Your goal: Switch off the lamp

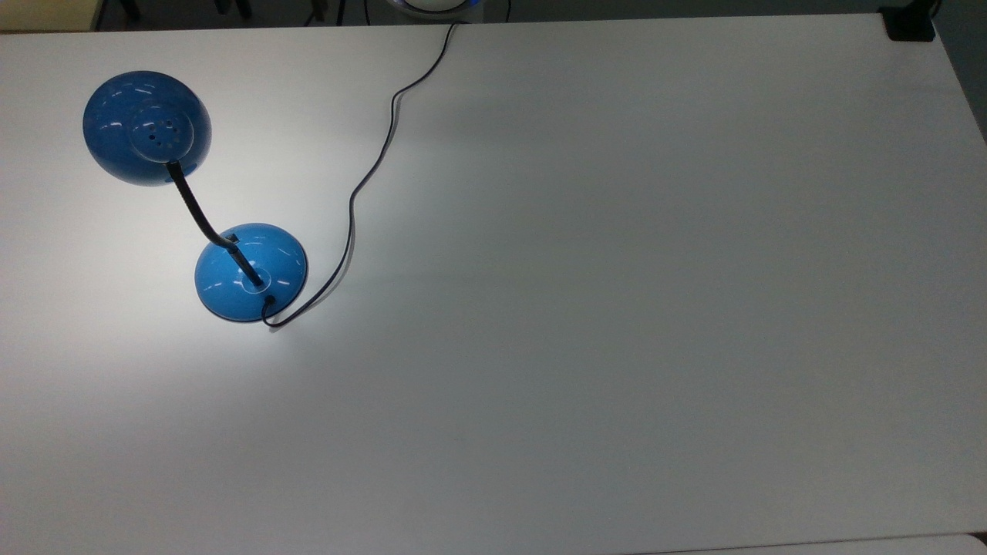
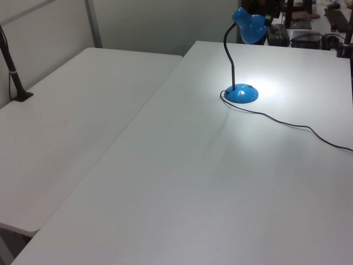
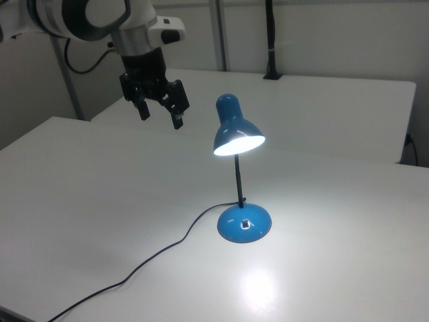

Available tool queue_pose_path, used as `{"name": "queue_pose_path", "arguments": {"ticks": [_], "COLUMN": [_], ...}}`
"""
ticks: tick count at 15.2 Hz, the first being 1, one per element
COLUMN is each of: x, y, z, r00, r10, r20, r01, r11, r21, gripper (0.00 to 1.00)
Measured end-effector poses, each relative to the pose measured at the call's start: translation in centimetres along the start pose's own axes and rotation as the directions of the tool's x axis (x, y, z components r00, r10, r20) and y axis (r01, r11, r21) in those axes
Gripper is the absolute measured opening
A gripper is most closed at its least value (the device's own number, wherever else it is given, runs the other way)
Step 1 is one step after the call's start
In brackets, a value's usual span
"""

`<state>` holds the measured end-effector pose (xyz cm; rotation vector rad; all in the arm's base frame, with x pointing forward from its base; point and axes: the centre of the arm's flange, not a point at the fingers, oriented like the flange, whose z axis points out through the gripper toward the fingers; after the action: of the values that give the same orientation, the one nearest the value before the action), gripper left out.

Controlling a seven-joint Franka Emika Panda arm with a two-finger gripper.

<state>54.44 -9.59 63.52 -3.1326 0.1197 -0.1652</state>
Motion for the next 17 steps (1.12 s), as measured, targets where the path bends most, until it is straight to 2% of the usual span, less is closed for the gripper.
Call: {"name": "queue_pose_path", "arguments": {"ticks": [12,14,17], "x": [-0.2,-0.7,-1.9], "y": [0.3,0.9,2.7], "z": [0.2,0.2,-0.1], "r00": [1.0,0.998,0.977], "r10": [0.003,-0.044,-0.198], "r20": [0.013,0.04,0.078], "r01": [-0.003,0.044,0.196], "r11": [1.0,0.999,0.98], "r21": [0.001,0.005,0.025], "gripper": [1.0,1.0,1.0]}}
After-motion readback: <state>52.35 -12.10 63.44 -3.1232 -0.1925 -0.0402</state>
